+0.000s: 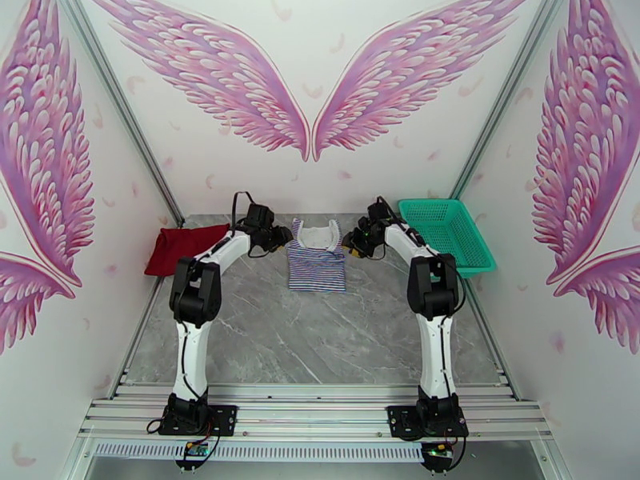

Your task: Fold and stack the mixed laundry pile

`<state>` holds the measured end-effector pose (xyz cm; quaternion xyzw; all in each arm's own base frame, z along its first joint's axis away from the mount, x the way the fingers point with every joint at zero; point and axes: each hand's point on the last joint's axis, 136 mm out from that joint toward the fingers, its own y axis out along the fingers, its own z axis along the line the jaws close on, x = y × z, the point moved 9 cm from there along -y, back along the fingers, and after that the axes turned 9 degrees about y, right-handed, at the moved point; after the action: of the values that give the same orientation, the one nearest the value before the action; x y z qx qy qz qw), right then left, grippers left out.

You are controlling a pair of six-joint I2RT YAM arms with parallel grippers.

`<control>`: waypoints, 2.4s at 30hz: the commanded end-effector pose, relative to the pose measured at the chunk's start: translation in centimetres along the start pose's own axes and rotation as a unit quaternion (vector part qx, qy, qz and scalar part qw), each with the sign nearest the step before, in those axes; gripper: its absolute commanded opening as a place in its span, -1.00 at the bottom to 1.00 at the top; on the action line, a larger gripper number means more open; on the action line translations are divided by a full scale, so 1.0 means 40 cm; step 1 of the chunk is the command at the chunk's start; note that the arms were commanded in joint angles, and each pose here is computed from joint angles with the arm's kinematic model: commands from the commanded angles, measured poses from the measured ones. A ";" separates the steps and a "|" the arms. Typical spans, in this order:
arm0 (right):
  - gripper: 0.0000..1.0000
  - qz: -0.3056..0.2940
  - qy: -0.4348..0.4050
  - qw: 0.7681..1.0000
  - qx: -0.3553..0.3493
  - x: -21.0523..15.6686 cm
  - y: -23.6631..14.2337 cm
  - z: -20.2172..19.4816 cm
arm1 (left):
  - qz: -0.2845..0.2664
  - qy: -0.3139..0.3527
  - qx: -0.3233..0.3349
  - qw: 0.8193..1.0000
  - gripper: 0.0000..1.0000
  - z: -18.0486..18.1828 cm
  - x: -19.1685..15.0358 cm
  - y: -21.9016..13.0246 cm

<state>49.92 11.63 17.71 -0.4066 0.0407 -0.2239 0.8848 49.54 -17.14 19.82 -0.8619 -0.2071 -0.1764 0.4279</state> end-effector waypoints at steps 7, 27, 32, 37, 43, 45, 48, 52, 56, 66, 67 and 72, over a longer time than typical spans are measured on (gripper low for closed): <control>-0.53 0.039 -0.073 0.997 -0.010 -0.124 0.080 0.049 | 0.103 0.079 -0.003 0.992 -0.45 -0.075 -0.151 0.054; -0.65 -0.073 -0.082 0.980 -0.163 0.062 0.143 -0.019 | 0.067 0.071 0.003 0.995 -0.29 -0.005 -0.032 0.219; -0.59 -0.074 -0.096 0.980 -0.157 0.044 0.072 0.020 | 0.058 0.087 0.021 0.994 -0.25 -0.019 -0.011 0.147; -0.32 -0.052 -0.082 0.989 -0.113 -0.057 -0.027 0.027 | 0.057 0.098 0.039 0.993 0.02 -0.034 -0.071 0.011; -0.06 0.008 -0.024 0.998 -0.057 -0.223 -0.067 -0.053 | 0.090 0.052 0.031 0.994 0.20 0.016 -0.223 -0.092; 0.00 0.024 -0.006 0.998 -0.053 -0.270 -0.068 -0.091 | 0.095 0.039 0.024 0.994 0.21 0.027 -0.268 -0.109; 0.06 0.045 0.007 0.997 -0.055 -0.324 -0.063 -0.138 | 0.106 0.020 0.031 0.994 0.26 0.058 -0.331 -0.122; 0.12 0.068 0.023 0.997 -0.041 -0.359 -0.048 -0.165 | 0.113 -0.004 0.025 0.993 0.31 0.083 -0.375 -0.108; 0.13 0.073 0.024 0.996 -0.036 -0.368 -0.029 -0.169 | 0.111 -0.023 0.004 0.994 0.33 0.091 -0.396 -0.082; 0.03 0.086 0.025 0.995 -0.050 -0.376 0.013 -0.187 | 0.130 -0.017 0.002 0.991 0.32 0.085 -0.430 -0.035; 0.01 0.083 0.025 0.995 -0.046 -0.368 0.017 -0.183 | 0.127 -0.018 -0.001 0.992 0.31 0.083 -0.424 -0.030; -0.03 0.062 0.029 0.997 -0.046 -0.320 0.041 -0.159 | 0.125 -0.015 -0.013 0.992 0.26 0.064 -0.392 0.011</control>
<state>35.62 13.05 10.20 -0.4452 0.1179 -0.1571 0.8736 35.12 -17.46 10.29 -0.8845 -0.0975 -0.0938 0.4465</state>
